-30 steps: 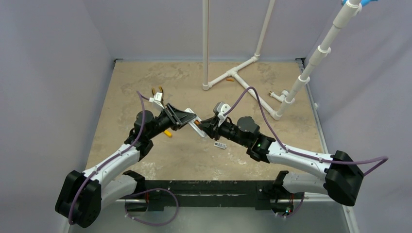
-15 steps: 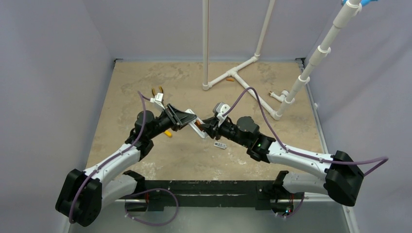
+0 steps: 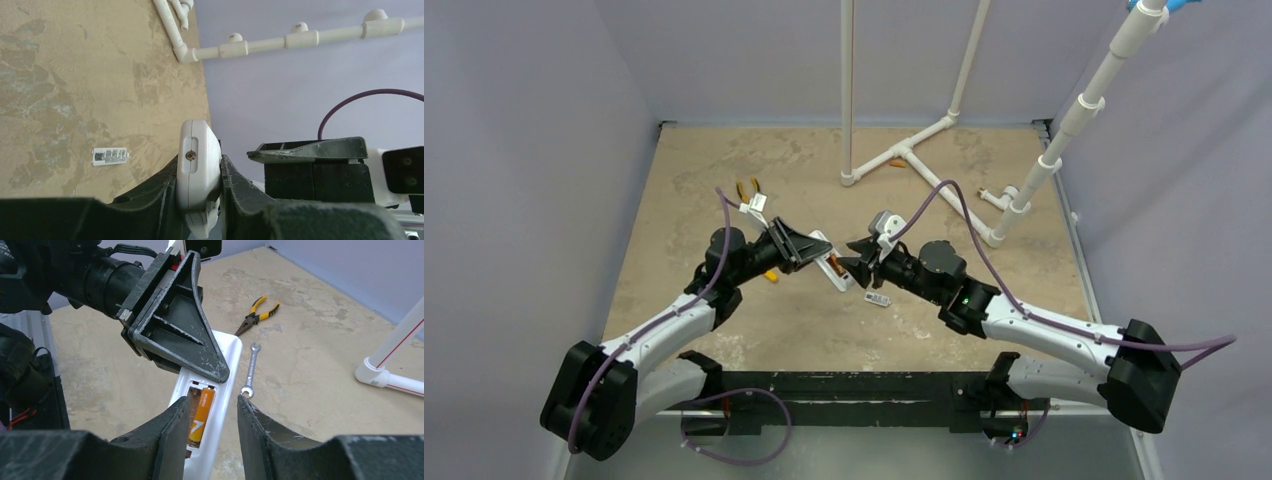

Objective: Load the batteries into the remote control

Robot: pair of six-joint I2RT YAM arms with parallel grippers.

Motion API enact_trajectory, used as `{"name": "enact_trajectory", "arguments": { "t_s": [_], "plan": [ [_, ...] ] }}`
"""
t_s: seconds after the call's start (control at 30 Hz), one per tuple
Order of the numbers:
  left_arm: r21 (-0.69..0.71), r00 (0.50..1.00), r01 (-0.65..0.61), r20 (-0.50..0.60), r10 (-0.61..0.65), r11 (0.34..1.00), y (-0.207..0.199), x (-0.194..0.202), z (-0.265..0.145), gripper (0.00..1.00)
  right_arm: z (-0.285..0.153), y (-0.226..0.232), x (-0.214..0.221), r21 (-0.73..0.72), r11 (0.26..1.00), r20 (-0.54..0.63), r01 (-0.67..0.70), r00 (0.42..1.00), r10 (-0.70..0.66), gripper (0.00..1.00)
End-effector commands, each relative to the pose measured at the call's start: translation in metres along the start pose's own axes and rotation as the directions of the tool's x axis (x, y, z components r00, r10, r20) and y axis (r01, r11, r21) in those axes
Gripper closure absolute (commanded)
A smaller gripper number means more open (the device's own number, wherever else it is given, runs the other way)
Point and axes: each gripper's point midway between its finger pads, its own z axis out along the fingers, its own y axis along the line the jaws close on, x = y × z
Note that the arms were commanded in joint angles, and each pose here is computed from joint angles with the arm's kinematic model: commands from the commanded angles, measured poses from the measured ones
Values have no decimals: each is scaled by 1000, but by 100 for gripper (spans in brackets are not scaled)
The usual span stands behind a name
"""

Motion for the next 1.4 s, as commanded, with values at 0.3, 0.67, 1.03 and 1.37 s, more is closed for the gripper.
{"name": "enact_trajectory", "arguments": {
  "t_s": [0.3, 0.67, 1.03, 1.37],
  "plan": [
    [97, 947, -176, -254, 196, 980, -9, 48, 4, 100, -40, 6, -7, -78, 970, -4, 228, 973, -229, 53],
    [214, 837, -217, -461, 294, 952, -18, 102, 3, 100, -83, 48, -2, -288, 883, 168, 370, 928, -333, 57],
    [238, 808, -245, -486, 334, 940, -22, 112, -1, 100, -90, 79, 26, -494, 775, 161, 394, 918, -363, 61],
    [299, 807, -212, -484, 340, 930, -35, 115, -5, 100, -83, 79, 34, -491, 766, 183, 415, 909, -375, 62]
  ]
}}
